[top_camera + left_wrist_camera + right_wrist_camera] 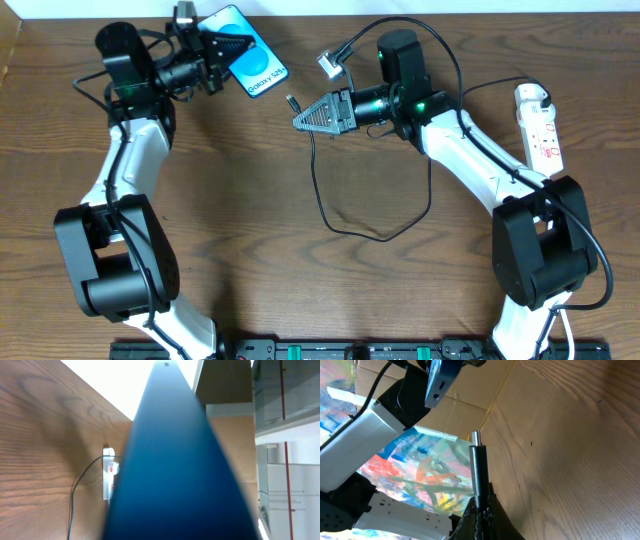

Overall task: Plug charger to phone and switch on socket
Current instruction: 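Raise the phone with the left gripper and bring the plug toward its port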

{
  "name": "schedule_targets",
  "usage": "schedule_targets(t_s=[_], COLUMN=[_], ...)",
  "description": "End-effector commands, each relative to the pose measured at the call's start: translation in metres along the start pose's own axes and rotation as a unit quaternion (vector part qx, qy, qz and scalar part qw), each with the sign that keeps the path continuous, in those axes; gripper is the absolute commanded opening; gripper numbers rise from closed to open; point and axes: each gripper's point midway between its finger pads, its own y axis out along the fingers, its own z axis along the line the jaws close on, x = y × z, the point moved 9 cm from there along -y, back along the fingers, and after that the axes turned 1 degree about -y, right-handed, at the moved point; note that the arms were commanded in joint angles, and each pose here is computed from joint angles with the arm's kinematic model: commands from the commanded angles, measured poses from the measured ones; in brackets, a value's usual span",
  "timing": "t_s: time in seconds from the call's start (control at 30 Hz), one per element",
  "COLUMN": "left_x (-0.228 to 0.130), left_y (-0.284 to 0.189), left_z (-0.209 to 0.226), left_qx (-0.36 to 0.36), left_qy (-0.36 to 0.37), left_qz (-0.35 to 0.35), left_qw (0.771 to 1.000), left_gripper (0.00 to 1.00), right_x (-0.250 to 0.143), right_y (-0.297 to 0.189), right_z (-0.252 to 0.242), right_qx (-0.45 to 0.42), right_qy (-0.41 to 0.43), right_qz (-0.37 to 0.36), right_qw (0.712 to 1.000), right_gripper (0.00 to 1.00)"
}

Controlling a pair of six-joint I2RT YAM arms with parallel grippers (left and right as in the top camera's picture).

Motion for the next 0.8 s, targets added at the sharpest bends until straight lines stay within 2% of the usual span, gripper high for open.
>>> schedule_targets(t_s=[0.0,0.77], left_x=[0.009,0.012], left_y=[-0.018,-0.019], left_z=[-0.01,-0.01], left_qx=[-0.004,-0.001], left_qy=[0.016,0.016], left_qz=[-0.024,-0.042], left_qw=[1.0,0.999], left_gripper=[0.07,0.07], right_x=[0.0,0.006], right_y=[0.001,0.015], right_z=[0.008,0.023], right_qx=[0.012,0.032], right_qy=[0.007,-0.01], right_qz=[0.007,0.001], right_qw=[1.0,0.999], right_gripper=[0.01,0.01])
